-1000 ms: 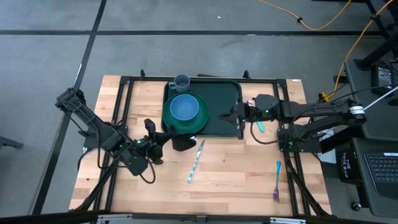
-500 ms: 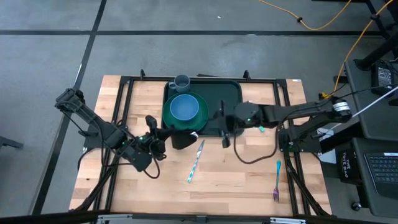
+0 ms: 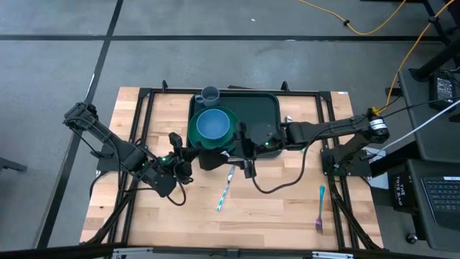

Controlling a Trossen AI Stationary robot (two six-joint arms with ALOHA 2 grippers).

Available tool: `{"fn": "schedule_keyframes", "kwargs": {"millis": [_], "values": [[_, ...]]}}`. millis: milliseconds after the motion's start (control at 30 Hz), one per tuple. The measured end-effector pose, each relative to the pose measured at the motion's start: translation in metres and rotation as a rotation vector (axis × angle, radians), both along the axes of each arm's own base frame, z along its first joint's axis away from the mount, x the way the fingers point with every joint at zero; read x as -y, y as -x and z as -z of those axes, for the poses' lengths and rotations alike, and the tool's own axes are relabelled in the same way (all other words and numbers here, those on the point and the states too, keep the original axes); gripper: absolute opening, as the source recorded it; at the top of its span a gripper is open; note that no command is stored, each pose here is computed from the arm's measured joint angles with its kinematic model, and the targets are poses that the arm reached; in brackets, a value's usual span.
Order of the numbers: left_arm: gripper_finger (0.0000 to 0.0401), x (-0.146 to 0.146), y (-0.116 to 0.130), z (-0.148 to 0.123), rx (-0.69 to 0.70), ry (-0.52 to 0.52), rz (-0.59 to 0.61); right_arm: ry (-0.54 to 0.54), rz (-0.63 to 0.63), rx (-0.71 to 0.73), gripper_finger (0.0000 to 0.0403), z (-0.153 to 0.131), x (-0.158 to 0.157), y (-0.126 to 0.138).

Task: Set up tray
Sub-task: Put the black napkin on the green tray

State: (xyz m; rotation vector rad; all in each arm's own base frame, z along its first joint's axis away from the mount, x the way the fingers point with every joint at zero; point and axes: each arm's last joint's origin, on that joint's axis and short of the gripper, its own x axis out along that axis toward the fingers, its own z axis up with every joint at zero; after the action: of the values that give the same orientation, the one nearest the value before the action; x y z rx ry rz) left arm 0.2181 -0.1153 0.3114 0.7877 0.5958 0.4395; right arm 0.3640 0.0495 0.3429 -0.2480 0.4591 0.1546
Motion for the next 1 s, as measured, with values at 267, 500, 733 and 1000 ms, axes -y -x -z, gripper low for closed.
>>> {"fn": "schedule_keyframes", "kwargs": {"millis": [267, 500, 733, 1000], "values": [[0.0002, 0.001, 0.0, 0.0, 0.002, -0.002, 0.004, -0.028, 0.023, -0.078, 0.027, 0.015, -0.001, -0.013], [0.0002, 0.003, -0.003, -0.004, 0.017, -0.01, 0.026, -0.03, 0.026, -0.085, 0.027, 0.022, -0.001, -0.019], [0.0002, -0.002, -0.007, -0.005, 0.023, -0.013, 0.009, -0.083, 0.048, -0.075, 0.027, 0.021, -0.001, -0.02], [0.0002, -0.013, -0.016, -0.01, 0.056, -0.014, -0.029, -0.089, 0.047, -0.036, 0.027, 0.017, -0.001, -0.022]]}}
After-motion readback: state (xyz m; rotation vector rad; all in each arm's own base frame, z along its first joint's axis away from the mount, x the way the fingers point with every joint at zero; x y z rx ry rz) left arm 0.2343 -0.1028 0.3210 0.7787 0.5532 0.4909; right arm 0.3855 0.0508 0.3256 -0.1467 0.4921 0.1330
